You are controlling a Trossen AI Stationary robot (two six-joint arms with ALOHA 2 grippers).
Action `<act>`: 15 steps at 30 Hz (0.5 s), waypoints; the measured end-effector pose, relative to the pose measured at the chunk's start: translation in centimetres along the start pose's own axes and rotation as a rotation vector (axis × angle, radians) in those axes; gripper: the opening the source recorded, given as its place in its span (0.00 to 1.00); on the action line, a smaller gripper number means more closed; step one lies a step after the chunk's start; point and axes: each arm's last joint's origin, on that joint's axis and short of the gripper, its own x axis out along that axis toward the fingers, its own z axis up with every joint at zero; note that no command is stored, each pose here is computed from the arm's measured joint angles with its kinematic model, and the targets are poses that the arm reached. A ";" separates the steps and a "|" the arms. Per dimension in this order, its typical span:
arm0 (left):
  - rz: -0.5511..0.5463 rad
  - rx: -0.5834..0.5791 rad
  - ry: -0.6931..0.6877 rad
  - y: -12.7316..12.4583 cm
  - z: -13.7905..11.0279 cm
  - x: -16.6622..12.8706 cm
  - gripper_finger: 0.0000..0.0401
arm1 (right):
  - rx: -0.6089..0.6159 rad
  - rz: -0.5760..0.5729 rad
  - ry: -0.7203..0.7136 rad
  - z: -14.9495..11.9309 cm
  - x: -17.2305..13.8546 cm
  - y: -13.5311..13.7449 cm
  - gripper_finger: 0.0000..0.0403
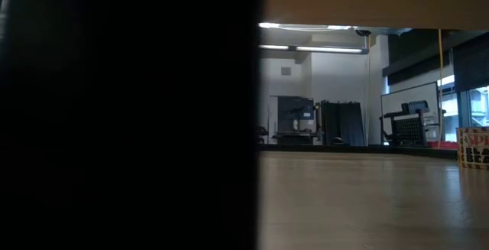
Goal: Pick and place cans onto a shelf
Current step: Put the canned mushroom on the shelf
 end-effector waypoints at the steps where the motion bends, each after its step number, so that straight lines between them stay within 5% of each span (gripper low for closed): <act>1: 0.000 0.000 0.000 0.0 0.0 0.0 0.00 | 0.003 -0.001 0.003 -0.1 -0.1 0.0 0.02; 15: 0.000 0.000 0.000 0.0 0.0 0.0 0.00 | 0.030 -0.011 -0.043 -0.7 -2.3 1.3 0.02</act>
